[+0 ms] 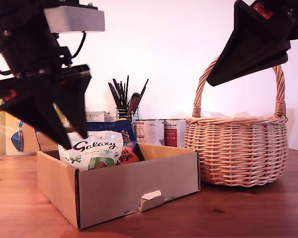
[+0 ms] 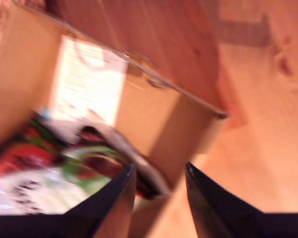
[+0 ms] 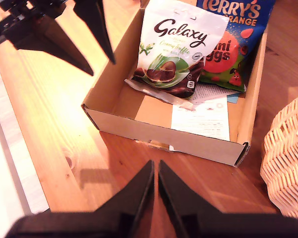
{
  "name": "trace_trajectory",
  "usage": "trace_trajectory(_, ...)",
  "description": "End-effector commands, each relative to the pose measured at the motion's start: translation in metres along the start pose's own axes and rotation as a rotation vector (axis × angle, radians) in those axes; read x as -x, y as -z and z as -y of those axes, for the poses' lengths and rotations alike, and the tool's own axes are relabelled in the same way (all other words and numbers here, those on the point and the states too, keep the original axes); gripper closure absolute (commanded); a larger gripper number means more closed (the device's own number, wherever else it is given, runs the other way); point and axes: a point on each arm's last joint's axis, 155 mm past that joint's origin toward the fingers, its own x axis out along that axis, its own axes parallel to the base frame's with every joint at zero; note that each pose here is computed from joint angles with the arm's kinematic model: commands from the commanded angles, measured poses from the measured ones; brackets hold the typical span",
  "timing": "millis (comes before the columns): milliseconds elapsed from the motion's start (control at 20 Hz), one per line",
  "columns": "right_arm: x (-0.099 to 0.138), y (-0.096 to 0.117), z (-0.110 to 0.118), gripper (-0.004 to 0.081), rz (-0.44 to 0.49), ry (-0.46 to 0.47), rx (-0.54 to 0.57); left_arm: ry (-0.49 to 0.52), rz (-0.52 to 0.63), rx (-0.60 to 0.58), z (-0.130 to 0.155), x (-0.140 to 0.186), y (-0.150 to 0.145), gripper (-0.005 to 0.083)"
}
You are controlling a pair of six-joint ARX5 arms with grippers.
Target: Move the bags of Easter eggs from the cardboard box on the left into the woven basket on the right side.
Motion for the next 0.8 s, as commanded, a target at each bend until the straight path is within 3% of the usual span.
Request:
trace_trajectory(0,0.005,-0.009,-0.001,0.0782,0.027,0.000,0.006,0.047,-0.002,-0.013,0.011,-0.010,0.002,0.0485)
trace_trajectory(750,0.009,-0.012,-0.002,0.0782,0.042,0.003,0.012,0.225,-0.020,-0.126,0.050,-0.030,0.001,0.0485)
